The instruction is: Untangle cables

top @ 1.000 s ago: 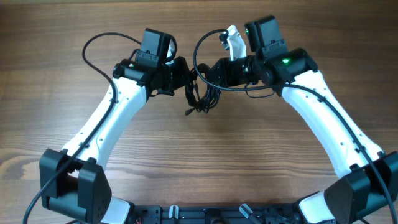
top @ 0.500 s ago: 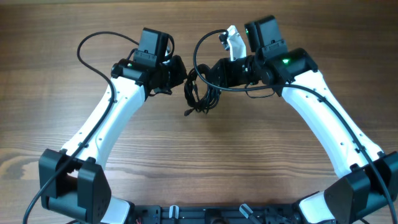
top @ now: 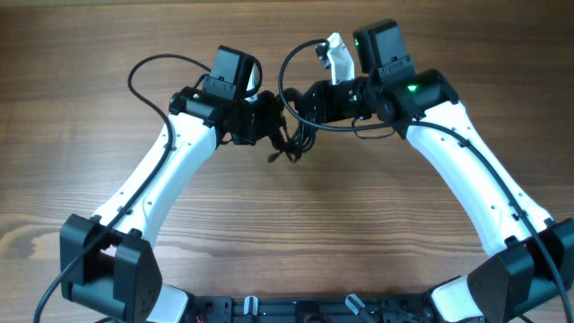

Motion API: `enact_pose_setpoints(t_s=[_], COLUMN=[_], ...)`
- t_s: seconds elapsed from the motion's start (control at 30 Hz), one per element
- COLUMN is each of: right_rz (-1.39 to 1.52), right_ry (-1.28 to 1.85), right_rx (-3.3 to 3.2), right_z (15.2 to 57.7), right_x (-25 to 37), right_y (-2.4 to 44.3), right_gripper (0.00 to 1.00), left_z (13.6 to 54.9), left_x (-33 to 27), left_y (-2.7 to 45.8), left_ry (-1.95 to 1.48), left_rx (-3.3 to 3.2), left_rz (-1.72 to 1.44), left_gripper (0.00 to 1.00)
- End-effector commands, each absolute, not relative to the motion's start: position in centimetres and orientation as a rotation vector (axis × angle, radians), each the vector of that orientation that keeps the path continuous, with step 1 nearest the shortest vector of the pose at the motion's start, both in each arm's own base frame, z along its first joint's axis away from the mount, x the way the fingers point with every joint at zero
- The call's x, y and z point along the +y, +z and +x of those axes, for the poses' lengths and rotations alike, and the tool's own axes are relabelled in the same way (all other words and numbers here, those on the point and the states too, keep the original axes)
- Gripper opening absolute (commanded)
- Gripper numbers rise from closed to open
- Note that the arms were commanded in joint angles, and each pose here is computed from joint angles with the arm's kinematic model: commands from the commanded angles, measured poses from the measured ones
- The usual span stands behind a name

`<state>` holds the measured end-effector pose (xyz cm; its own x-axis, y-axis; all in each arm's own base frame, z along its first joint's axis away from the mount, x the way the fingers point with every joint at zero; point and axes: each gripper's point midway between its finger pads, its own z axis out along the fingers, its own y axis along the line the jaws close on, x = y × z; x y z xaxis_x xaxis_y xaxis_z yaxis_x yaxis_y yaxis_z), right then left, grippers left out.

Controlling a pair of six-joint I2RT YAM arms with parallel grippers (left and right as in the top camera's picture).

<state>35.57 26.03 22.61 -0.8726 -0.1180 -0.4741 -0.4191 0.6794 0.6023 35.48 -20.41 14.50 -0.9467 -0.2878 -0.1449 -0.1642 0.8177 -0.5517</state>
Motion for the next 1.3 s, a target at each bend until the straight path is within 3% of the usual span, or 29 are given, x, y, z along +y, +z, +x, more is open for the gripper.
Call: enact_pose_setpoints(t_s=[0.0,0.13,0.27,0.4,0.63,0.8,0.83,0.87,0.9,0.93,1.03,1.27], right_rz=[-0.424,-0.430,-0.151,0.094,0.358,0.123,0.024,-0.102,-0.248,-0.425,-0.436,0.020], right_ry=[1.161,1.328,1.342,1.075,0.372,0.102,0.183,0.289,0.415,0.580,0.728,0.631], right_rx=[2.459,2.391,2.414,2.556,2.860,2.958,2.937,2.900,2.837,2.763,2.722,2.925], right_z=[35.2,34.9,37.3,38.5,35.8,36.3,36.7,37.0,37.3,37.0,37.2,36.4], right_x=[27.4,28.8,27.4,23.3,15.5,15.7,17.7,20.0,22.9,25.9,27.3,18.6], right_y=[23.9,26.0,26.5,22.9,14.9,9.0,8.9,9.2,10.0,10.9,12.2,13.4], right_gripper=[0.04,0.04,0.04,0.04,0.05,0.05,0.08,0.25,0.64,0.75,0.86,0.87], left_z=[34.9,34.4,34.0,36.2,37.5,38.2,38.3,38.5,38.6,38.7,38.9,37.2], left_x=[-22.0,-23.0,-23.7,-20.9,-16.7,-15.6,-15.3,-15.0,-14.6,-14.4,-14.2,-16.3], left_y=[14.8,15.2,15.1,15.7,16.0,15.8,15.7,15.7,15.6,15.6,15.6,15.1], left_ry=[-0.931,-0.996,-0.985,-0.892,-0.831,-0.745,-0.740,-0.722,-0.699,-0.685,-0.682,-0.692], left_rx=[2.803,2.807,2.815,2.736,2.701,2.679,2.677,2.672,2.667,2.663,2.658,2.718], left_rz=[-0.380,-0.344,-0.313,-0.312,-0.420,-0.447,-0.457,-0.467,-0.477,-0.487,-0.492,-0.420], left_gripper=[0.04,0.04,0.04,0.04,0.04,0.04,0.04,0.04,0.04,0.04,0.04,0.04])
